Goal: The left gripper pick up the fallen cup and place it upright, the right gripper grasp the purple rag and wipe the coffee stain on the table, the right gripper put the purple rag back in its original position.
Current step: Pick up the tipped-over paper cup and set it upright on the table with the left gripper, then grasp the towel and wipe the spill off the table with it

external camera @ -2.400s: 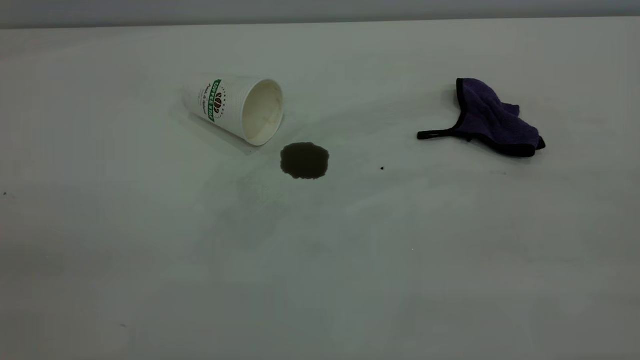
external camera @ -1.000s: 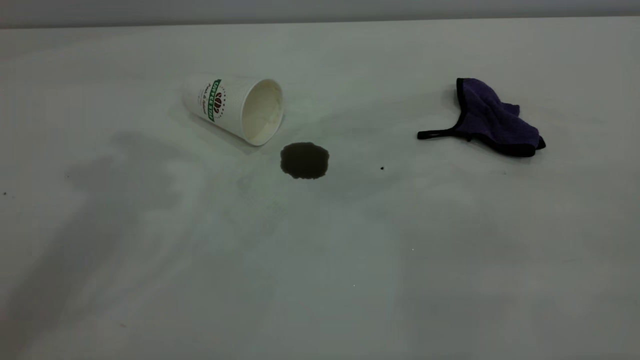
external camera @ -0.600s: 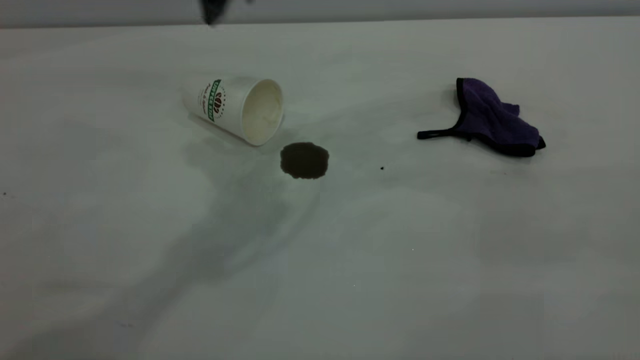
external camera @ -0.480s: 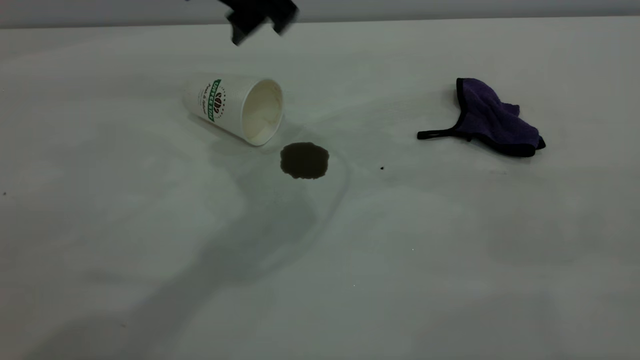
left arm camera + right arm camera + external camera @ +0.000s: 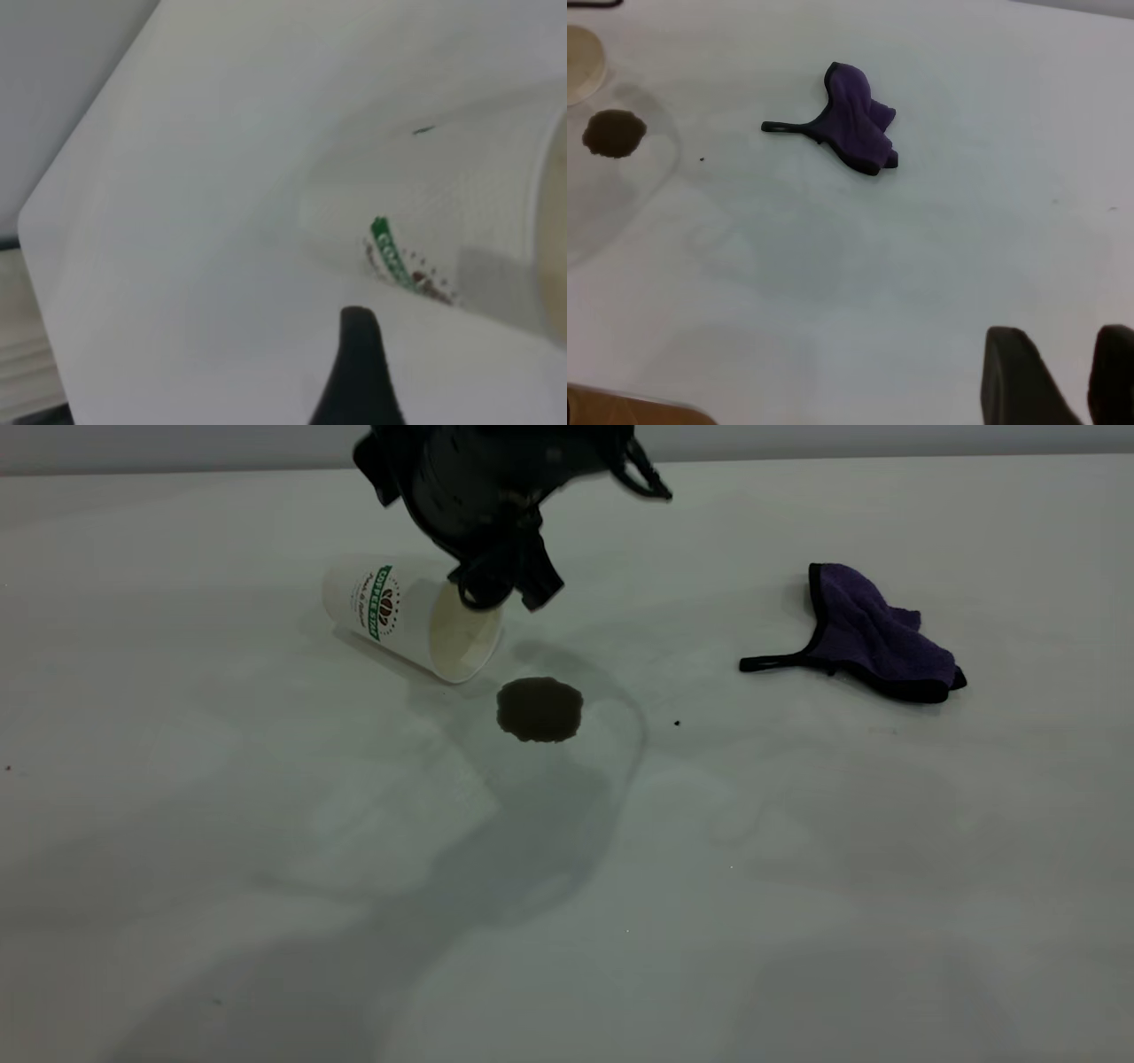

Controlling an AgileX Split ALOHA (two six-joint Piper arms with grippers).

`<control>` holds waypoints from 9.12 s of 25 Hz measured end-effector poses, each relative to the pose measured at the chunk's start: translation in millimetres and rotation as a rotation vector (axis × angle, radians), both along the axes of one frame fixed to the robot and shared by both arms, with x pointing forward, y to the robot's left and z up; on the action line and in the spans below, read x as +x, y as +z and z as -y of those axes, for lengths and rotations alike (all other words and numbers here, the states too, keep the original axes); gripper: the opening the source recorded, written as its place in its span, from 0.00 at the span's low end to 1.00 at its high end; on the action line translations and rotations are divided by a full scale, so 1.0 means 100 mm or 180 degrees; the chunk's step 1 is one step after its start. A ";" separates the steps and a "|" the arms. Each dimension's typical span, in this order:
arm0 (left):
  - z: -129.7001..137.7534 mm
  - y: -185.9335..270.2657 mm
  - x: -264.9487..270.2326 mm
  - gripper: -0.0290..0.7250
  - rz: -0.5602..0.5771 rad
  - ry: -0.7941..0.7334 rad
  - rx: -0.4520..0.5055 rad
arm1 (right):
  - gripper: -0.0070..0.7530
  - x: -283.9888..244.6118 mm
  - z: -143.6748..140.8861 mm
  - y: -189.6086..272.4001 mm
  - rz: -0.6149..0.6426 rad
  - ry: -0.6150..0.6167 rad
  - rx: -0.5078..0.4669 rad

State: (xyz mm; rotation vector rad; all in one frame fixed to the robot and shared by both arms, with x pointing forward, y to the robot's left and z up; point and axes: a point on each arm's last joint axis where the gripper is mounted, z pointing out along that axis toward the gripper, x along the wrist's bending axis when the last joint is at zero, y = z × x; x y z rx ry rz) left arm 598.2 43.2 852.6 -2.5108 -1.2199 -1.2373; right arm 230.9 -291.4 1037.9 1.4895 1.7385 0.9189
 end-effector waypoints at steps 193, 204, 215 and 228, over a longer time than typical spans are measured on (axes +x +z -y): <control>-2.56 1.82 -3.77 0.55 0.0808 0.0452 -0.2689 | 0.97 2.59 -0.01 -0.18 -0.1548 -0.0074 -0.0084; -2.56 1.82 -3.77 0.55 0.0808 0.0452 -0.2689 | 0.97 3.59 -0.40 -1.19 -0.2060 0.0521 -0.0397; -2.56 1.82 -3.77 0.55 0.0808 0.0450 -0.2687 | 0.97 4.13 -0.51 -2.06 -0.2263 0.0648 -0.0504; -2.56 1.82 -3.77 0.55 0.0808 0.0450 -0.2687 | 0.88 4.67 -0.57 -2.59 -0.2058 0.0858 -0.0716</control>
